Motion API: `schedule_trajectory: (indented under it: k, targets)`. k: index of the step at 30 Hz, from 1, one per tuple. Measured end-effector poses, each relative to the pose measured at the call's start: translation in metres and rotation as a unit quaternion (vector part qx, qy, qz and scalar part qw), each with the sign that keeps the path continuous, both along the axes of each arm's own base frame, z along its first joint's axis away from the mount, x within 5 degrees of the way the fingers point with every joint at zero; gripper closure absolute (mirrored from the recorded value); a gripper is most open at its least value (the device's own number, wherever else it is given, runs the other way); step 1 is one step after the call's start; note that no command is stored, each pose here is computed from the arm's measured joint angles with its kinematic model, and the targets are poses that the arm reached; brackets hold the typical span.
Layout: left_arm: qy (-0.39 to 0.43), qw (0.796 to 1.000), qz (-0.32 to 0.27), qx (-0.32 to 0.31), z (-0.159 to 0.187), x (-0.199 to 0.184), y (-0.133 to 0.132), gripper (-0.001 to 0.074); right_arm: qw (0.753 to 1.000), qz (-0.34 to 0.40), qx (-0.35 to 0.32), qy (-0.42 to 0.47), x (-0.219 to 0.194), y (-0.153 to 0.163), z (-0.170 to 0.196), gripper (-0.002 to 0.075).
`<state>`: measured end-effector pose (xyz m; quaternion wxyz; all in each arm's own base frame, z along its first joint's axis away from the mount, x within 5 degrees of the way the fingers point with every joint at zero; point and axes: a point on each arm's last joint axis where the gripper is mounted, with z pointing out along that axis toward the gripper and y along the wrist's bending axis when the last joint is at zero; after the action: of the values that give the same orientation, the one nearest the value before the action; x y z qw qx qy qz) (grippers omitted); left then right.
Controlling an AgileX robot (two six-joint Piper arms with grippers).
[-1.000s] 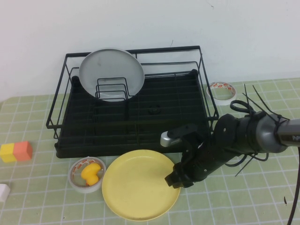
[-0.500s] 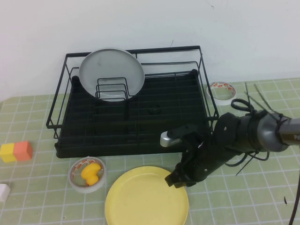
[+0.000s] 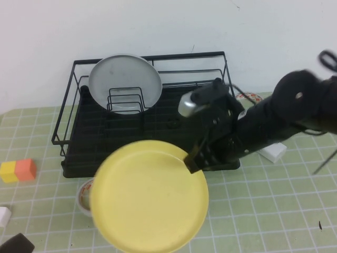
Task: Place plate on rack
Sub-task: Pick up the plate from the table, then hand over the plate
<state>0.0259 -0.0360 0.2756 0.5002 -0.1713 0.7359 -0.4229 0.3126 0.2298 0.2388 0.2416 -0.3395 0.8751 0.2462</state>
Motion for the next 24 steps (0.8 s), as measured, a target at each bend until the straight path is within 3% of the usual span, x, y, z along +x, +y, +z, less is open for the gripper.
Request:
schedule_trajectory:
  k: [5, 13, 16, 21, 22, 24]
  targets:
    - [0.004, 1.0, -0.003, 0.011, -0.002, 0.0, 0.0, 0.0115, 0.997, 0.045, 0.051, -0.037, -0.029, 0.013, 0.042, 0.0717]
    - [0.001, 1.0, -0.003, 0.022, -0.002, 0.0, 0.0, 0.015, 0.977, 0.13, 0.152, -0.071, -0.067, 0.044, 0.076, 0.0717]
    - [-0.003, 0.999, -0.007, 0.037, -0.003, 0.0, 0.0, 0.0253, 0.969, 0.159, 0.171, -0.084, -0.075, 0.052, 0.079, 0.0717]
    - [-0.017, 0.997, -0.015, 0.077, -0.004, -0.001, 0.0, 0.0592, 0.951, 0.206, 0.198, -0.119, -0.08, 0.056, 0.084, 0.0713]
    - [-0.02, 0.996, -0.015, 0.086, -0.004, -0.001, 0.0, 0.0633, 0.947, 0.216, 0.2, -0.13, -0.08, 0.056, 0.085, 0.071]
    - [-0.029, 0.995, -0.012, 0.099, -0.003, 0.0, 0.001, 0.0635, 0.942, 0.226, 0.204, -0.141, -0.08, 0.056, 0.086, 0.0706]
